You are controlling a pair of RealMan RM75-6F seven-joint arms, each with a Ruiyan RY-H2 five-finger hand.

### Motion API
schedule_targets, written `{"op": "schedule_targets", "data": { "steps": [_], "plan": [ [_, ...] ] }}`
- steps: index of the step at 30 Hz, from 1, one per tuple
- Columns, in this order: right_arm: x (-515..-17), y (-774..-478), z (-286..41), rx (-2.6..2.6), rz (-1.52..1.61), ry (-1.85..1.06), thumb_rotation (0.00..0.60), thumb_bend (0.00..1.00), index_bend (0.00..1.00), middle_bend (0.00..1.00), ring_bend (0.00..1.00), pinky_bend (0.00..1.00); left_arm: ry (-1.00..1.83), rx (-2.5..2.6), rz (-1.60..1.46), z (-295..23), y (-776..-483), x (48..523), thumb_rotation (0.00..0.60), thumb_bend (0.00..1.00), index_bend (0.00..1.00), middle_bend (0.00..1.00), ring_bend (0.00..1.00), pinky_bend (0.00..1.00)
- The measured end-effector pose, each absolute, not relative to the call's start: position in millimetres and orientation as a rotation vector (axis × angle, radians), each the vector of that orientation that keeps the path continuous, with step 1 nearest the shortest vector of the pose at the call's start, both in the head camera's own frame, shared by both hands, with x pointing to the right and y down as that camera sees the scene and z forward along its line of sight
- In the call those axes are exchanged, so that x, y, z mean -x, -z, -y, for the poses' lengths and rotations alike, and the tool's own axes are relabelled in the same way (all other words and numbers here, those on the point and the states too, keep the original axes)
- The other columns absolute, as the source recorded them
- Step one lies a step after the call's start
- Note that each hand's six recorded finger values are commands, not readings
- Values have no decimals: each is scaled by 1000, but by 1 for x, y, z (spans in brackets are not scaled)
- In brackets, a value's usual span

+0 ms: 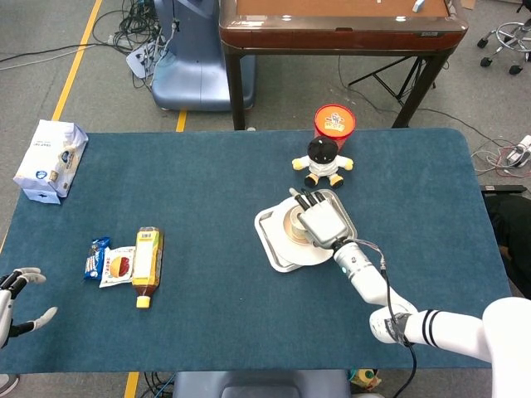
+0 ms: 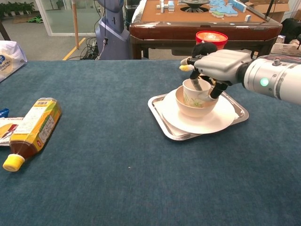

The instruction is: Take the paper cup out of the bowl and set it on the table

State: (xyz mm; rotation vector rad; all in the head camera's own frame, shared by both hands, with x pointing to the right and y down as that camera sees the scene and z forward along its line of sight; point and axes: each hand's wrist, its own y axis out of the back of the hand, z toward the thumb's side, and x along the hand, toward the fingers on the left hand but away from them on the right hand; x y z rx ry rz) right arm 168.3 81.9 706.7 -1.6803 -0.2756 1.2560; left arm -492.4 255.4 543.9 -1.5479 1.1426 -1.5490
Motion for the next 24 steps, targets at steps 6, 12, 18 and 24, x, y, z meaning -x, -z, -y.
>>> {"op": "schedule_targets", "data": {
  "steps": [6, 12, 18, 24],
  "plan": [
    [-167, -702, -79, 1673, 281, -1245, 600, 474, 614, 22, 0, 151, 1550, 1547, -1144, -255, -544, 493, 600, 129, 399, 309, 327, 531],
    [-166, -697, -77, 1658, 275, -1235, 600, 474, 619, 22, 0, 151, 1554, 1546, -1141, -255, -544, 493, 600, 129, 399, 309, 327, 530],
    [-160, -688, -76, 1659, 281, -1209, 600, 475, 620, 22, 0, 151, 1557, 1544, -1141, -256, -544, 493, 600, 129, 400, 309, 327, 530],
    [-148, -671, -76, 1698, 314, -1163, 600, 475, 620, 22, 0, 151, 1555, 1544, -1139, -256, -544, 492, 600, 129, 399, 309, 327, 531]
  ]
}}
